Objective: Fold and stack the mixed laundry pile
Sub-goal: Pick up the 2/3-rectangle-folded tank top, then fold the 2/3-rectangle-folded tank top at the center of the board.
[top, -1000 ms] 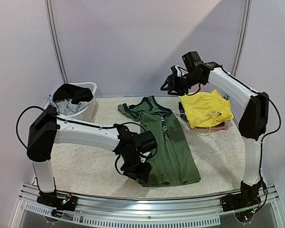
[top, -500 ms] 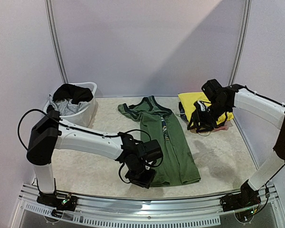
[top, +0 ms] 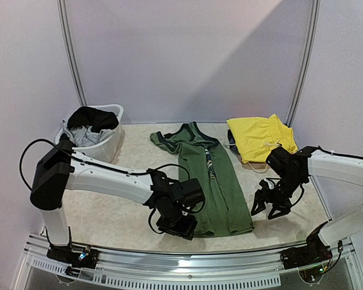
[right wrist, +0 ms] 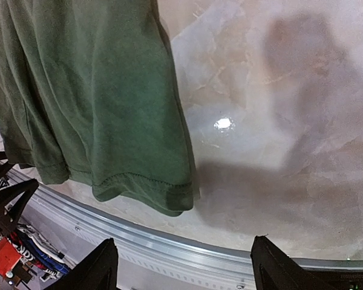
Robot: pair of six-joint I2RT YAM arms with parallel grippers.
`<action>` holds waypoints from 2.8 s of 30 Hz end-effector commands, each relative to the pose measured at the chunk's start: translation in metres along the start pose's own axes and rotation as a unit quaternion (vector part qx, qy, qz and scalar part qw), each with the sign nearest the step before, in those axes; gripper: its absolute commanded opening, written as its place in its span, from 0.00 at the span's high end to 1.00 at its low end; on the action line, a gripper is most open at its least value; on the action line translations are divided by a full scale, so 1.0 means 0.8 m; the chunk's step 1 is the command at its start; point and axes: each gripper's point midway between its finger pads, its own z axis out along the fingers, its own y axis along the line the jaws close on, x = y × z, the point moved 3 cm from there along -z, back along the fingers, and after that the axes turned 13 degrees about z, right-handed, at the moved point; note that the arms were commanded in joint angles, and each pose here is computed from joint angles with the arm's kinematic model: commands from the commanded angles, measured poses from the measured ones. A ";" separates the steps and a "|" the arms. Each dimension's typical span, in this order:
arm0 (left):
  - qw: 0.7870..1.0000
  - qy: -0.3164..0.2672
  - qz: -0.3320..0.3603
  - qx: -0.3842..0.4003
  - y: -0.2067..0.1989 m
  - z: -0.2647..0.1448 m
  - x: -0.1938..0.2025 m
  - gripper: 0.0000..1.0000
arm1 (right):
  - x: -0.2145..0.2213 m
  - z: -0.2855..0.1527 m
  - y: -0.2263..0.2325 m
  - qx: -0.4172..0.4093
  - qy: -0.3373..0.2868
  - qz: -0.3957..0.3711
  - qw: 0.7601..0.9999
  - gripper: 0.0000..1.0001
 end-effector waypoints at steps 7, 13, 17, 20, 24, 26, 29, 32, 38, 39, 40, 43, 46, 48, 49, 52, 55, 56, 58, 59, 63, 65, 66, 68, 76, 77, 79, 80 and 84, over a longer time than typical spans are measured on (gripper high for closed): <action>0.999 -0.042 -0.020 -0.010 0.035 -0.035 0.004 0.32 | -0.001 0.018 0.009 -0.041 -0.009 0.017 0.999 0.24; 0.999 -0.034 -0.004 0.005 0.032 -0.023 0.000 0.44 | -0.003 0.032 0.003 -0.039 -0.005 0.019 0.999 0.32; 1.000 -0.022 -0.003 0.010 0.035 -0.007 -0.006 0.54 | -0.003 0.045 -0.001 -0.037 0.006 0.020 0.999 0.42; 1.000 -0.018 -0.002 0.016 0.035 0.001 -0.008 0.58 | 0.000 0.052 -0.005 -0.036 0.016 0.022 0.999 0.49; 1.000 -0.011 -0.003 0.025 0.032 0.010 -0.007 0.65 | 0.003 0.058 -0.007 -0.032 0.025 0.021 0.999 0.52; 0.999 -0.013 -0.007 0.031 0.032 0.013 -0.006 0.71 | 0.004 0.062 -0.006 -0.037 0.031 0.017 0.999 0.52; 0.999 -0.018 -0.012 0.033 0.033 0.016 -0.004 0.78 | 0.007 0.071 -0.002 -0.050 0.042 0.011 0.998 0.56; 0.999 -0.023 -0.016 0.037 0.033 0.017 -0.003 0.89 | 0.010 0.083 -0.010 -0.039 0.053 0.020 0.998 0.74; 0.999 -0.029 -0.014 0.036 0.032 0.014 -0.001 1.00 | 0.012 0.079 -0.009 -0.037 0.048 0.020 0.998 0.98; 0.999 -0.030 -0.013 0.036 0.031 0.011 -0.001 1.00 | 0.013 0.076 -0.006 -0.040 0.046 0.020 0.998 1.00; 0.999 -0.030 -0.013 0.035 0.031 0.008 -0.001 1.00 | 0.013 0.071 -0.001 -0.045 0.043 0.016 0.998 1.00; 0.999 -0.024 -0.014 0.035 0.028 -0.010 0.002 1.00 | 0.021 0.064 0.008 -0.052 0.041 0.013 0.998 1.00; 0.999 -0.025 -0.018 0.037 0.024 -0.036 0.008 1.00 | 0.035 0.058 0.021 -0.055 0.040 0.016 0.998 1.00; 0.999 -0.029 -0.025 0.036 0.026 -0.052 0.019 1.00 | 0.045 0.048 0.036 -0.069 0.034 0.012 0.997 1.00; 0.999 -0.026 -0.032 0.033 0.031 -0.058 0.029 1.00 | 0.049 0.043 0.041 -0.068 0.033 0.020 0.997 1.00; 0.997 -0.027 -0.053 0.039 0.036 -0.079 0.056 1.00 | 0.064 0.032 0.056 -0.069 0.022 0.019 0.997 1.00; 0.996 -0.036 -0.063 0.058 0.037 -0.106 0.081 1.00 | 0.089 0.032 0.074 -0.081 0.032 0.003 0.996 1.00; 0.995 -0.034 -0.068 0.061 0.037 -0.114 0.090 1.00 | 0.096 0.032 0.079 -0.080 0.036 0.005 0.996 1.00; 0.994 -0.039 -0.076 0.069 0.036 -0.134 0.103 1.00 | 0.109 0.026 0.090 -0.070 0.032 -0.006 0.997 1.00; 0.993 -0.043 -0.079 0.073 0.035 -0.144 0.107 1.00 | 0.115 0.019 0.097 -0.068 0.026 -0.010 0.997 1.00; 0.989 -0.060 -0.101 0.094 0.035 -0.176 0.125 1.00 | 0.129 -0.007 0.120 -0.073 0.008 -0.016 0.997 1.00; 0.986 -0.060 -0.116 0.100 0.038 -0.180 0.137 1.00 | 0.135 -0.014 0.131 -0.079 0.005 -0.020 0.997 1.00; 0.985 -0.057 -0.128 0.103 0.040 -0.180 0.143 1.00 | 0.138 -0.014 0.134 -0.080 0.007 -0.020 0.997 1.00; 0.980 -0.056 -0.151 0.115 0.041 -0.180 0.153 1.00 | 0.143 -0.009 0.138 -0.076 0.012 -0.023 0.997 1.00; 0.972 -0.072 -0.177 0.141 0.045 -0.186 0.165 1.00 | 0.149 -0.001 0.158 -0.046 -0.008 -0.028 0.998 1.00; 0.971 -0.073 -0.177 0.140 0.045 -0.186 0.165 1.00 | 0.147 -0.004 0.161 -0.048 -0.016 -0.027 0.998 1.00; 0.972 -0.073 -0.182 0.133 0.049 -0.186 0.166 1.00 | 0.145 -0.007 0.168 -0.054 -0.024 -0.028 0.998 1.00; 0.971 -0.071 -0.187 0.131 0.050 -0.186 0.165 1.00 | 0.145 -0.010 0.172 -0.058 -0.027 -0.030 0.998 1.00; 0.972 -0.076 -0.193 0.110 0.056 -0.194 0.158 1.00 | 0.140 -0.016 0.181 -0.051 -0.042 -0.036 0.997 1.00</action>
